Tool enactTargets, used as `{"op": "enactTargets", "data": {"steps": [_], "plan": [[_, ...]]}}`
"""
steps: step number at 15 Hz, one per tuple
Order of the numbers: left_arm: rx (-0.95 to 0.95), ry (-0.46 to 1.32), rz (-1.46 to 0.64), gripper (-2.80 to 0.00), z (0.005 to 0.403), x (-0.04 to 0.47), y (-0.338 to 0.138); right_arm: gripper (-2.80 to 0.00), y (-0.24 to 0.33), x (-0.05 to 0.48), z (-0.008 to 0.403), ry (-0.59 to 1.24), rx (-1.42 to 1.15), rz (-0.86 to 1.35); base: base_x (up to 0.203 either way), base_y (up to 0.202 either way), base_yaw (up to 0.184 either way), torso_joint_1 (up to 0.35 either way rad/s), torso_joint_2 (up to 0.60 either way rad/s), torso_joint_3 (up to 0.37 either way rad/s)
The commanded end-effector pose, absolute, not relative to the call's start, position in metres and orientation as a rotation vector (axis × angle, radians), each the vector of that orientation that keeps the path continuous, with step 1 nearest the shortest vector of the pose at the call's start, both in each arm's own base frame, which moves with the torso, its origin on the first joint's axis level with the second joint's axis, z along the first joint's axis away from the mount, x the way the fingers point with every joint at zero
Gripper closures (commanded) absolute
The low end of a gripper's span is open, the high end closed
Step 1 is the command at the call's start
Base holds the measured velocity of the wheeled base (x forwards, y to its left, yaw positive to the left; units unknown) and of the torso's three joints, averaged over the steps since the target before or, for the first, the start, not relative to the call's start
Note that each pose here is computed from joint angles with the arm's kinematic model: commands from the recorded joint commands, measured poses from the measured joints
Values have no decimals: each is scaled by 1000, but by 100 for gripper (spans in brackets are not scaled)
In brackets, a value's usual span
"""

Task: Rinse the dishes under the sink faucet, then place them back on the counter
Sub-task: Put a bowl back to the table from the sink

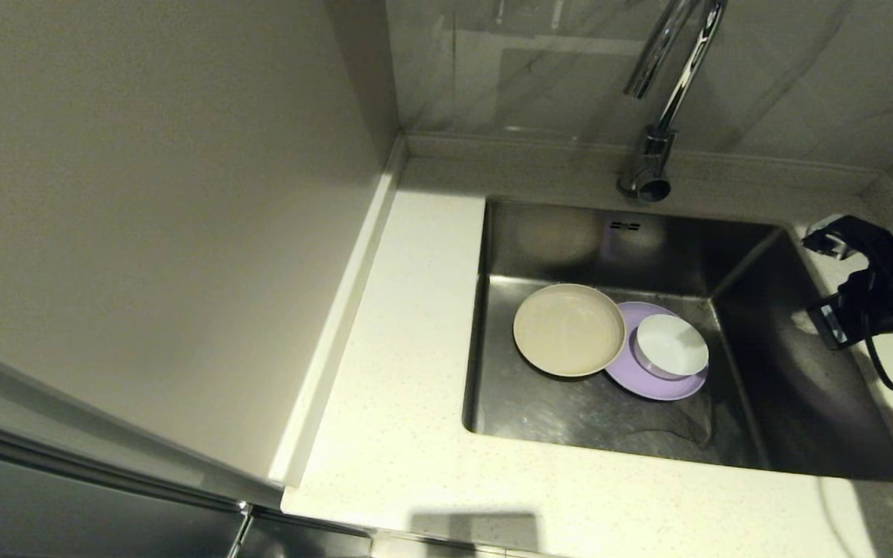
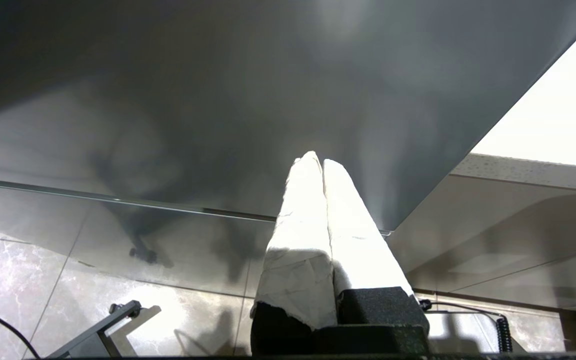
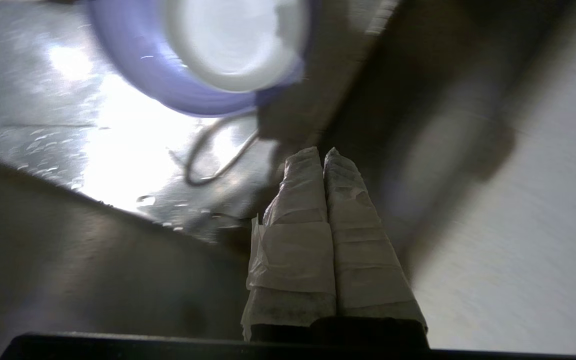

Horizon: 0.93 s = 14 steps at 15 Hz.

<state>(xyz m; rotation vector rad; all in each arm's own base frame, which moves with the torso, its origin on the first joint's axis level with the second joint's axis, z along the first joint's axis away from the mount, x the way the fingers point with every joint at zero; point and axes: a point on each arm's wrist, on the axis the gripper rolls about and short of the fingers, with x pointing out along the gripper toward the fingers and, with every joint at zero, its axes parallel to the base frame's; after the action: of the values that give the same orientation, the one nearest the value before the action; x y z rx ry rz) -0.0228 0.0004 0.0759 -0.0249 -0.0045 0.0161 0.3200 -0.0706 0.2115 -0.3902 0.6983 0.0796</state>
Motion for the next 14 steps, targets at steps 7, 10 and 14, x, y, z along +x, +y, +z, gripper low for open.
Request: {"op": "enactTargets", "data": {"steps": [7,10,14], "plan": [[-26,-8,17,0,76,-23,0,0,-23,351,163,814,-407,227,0,0,0,0,0,0],[-26,-8,17,0,76,-23,0,-280,-19,366,151,787,-427,210,0,0,0,0,0,0],[-26,-8,17,0,76,-23,0,-280,-15,378,137,747,-436,227,0,0,0,0,0,0]]}}
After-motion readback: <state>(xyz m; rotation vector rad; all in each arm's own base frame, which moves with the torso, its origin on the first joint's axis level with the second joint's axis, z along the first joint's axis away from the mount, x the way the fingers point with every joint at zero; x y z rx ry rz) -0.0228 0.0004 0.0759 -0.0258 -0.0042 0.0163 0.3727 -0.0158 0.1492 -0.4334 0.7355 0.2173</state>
